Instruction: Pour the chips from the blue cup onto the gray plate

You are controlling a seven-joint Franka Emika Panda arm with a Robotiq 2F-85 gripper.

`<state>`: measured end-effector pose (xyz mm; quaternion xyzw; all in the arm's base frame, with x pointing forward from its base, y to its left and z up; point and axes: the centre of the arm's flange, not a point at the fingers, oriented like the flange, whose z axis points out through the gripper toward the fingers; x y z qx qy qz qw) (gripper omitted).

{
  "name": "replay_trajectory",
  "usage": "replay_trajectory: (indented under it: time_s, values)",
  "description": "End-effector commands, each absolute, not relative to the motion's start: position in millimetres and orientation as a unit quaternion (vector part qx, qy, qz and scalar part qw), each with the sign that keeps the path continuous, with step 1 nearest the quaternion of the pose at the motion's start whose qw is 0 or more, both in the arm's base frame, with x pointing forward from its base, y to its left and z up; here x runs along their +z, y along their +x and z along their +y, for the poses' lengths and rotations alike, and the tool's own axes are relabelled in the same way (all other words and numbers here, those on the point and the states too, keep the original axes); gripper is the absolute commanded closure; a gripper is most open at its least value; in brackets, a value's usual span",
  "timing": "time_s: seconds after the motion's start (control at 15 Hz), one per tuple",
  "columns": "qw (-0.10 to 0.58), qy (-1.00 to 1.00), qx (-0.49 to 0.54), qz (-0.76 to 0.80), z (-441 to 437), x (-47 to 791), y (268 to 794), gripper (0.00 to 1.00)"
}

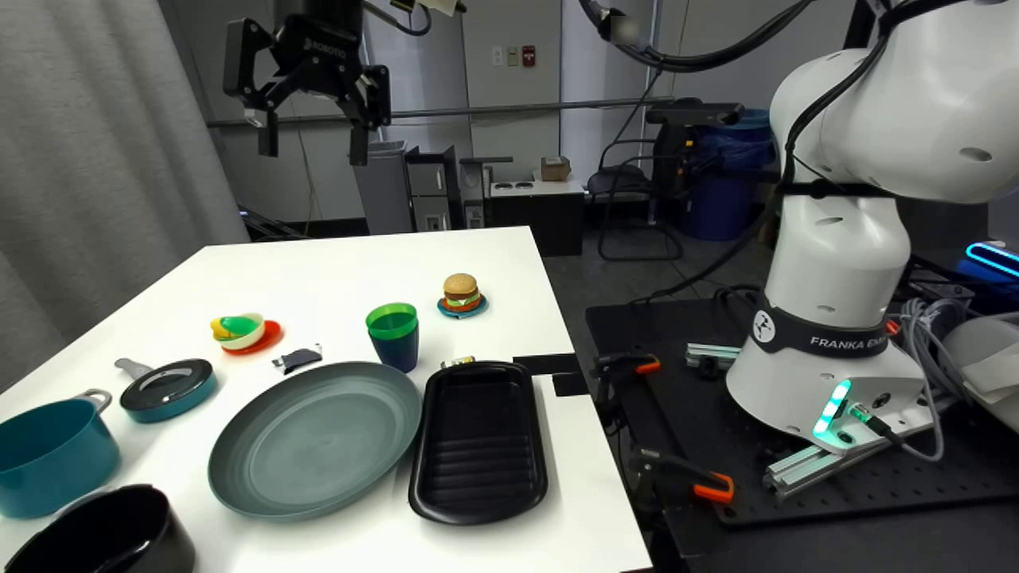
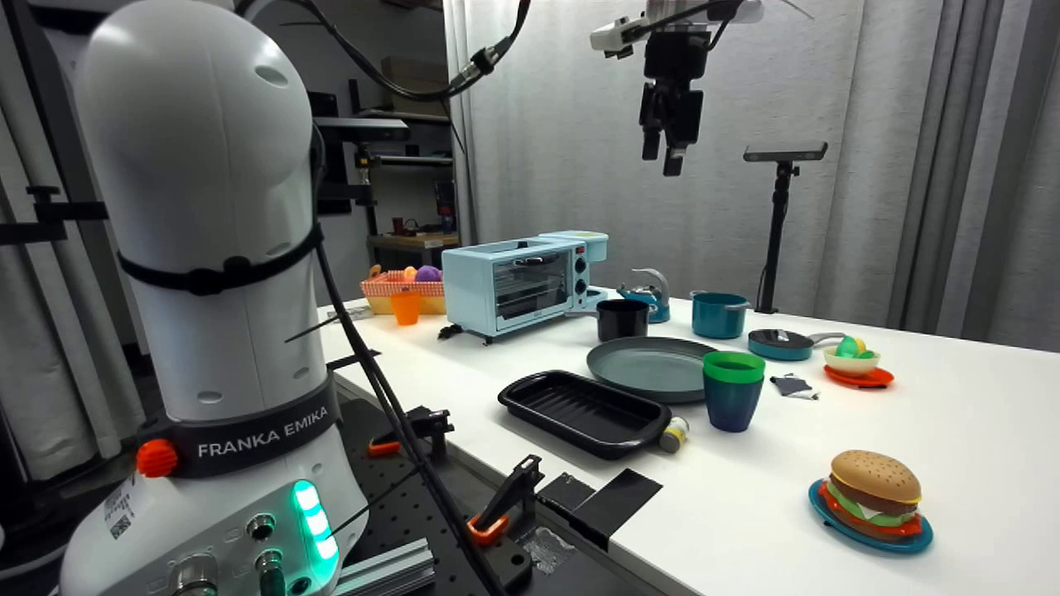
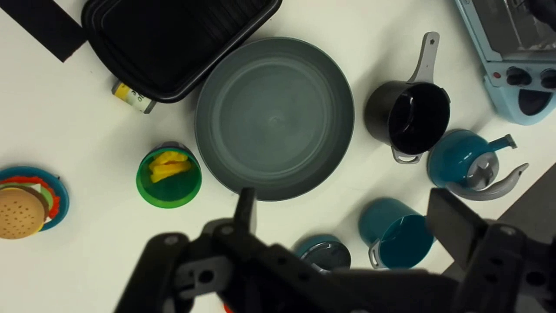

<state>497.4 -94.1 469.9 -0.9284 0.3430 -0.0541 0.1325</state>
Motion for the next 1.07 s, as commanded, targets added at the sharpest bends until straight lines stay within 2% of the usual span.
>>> replay_trajectory:
  time_s: [0.0,0.53,1.0]
  values:
    - [0.129,-0.909,-0.038,0.395,-93,472,478,0.00]
    - [0.092,-0.879,0.012,0.468,-92,472,456,0.00]
    - [0.107,-0.879,0.003,0.464,-93,467,470,0.00]
